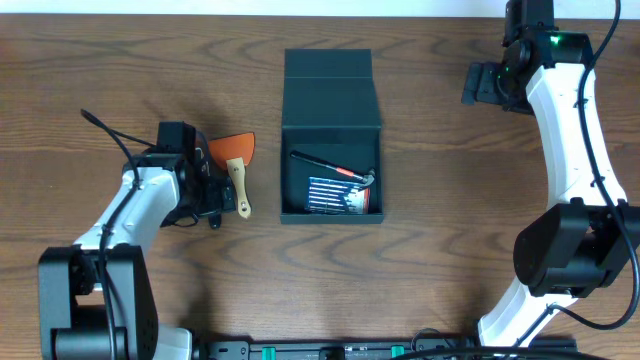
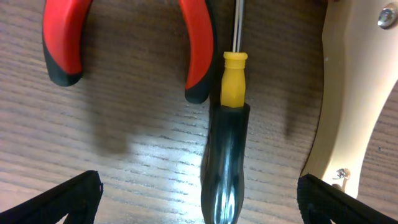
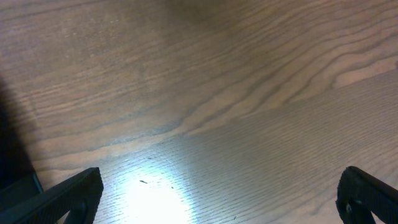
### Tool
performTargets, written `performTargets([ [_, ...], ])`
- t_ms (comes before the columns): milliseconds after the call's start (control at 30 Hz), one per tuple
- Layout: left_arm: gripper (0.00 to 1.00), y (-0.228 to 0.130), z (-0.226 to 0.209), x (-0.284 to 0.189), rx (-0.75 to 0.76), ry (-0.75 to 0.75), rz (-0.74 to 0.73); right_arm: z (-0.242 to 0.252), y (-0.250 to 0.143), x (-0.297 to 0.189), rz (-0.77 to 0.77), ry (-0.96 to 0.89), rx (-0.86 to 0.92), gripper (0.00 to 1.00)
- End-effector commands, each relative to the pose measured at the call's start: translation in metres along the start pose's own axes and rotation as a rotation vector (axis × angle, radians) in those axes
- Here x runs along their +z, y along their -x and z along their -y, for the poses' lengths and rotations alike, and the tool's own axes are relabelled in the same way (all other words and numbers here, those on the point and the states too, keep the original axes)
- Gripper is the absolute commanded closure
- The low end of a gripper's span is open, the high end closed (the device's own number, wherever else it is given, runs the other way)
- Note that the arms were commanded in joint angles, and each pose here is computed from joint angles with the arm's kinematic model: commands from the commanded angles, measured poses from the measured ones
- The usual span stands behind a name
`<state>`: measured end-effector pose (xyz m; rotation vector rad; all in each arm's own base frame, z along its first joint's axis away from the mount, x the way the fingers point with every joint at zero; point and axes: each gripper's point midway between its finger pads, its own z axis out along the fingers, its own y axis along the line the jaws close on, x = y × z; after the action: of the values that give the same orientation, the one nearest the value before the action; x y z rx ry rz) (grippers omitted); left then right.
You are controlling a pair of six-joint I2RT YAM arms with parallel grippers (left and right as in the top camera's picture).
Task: Pack container
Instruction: 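Move the left gripper over the yellow-handled screwdriver, then lower the left gripper and close it on the screwdriver handle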
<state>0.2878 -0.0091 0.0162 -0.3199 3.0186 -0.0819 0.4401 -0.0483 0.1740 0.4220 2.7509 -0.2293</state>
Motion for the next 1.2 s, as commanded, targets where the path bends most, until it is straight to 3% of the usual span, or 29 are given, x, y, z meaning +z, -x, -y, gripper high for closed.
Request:
performTargets([
  [0,0.00,-0.002,-0.006,0.006,-0.007,0.021,-0.008,0.004,0.007,-0.011,0.033,-0.003,0.029,0.01],
  [667,0.02,0.016,-0.002,0.006,-0.005,0.006,0.065,0.004,0.007,-0.011,0.033,-0.003,0.029,0.01],
  [1167,0.03,0.002,-0.006,0.032,-0.009,0.027,-0.032,0.004,0.007,-0.011,0.033,-0.003,0.029,0.01],
])
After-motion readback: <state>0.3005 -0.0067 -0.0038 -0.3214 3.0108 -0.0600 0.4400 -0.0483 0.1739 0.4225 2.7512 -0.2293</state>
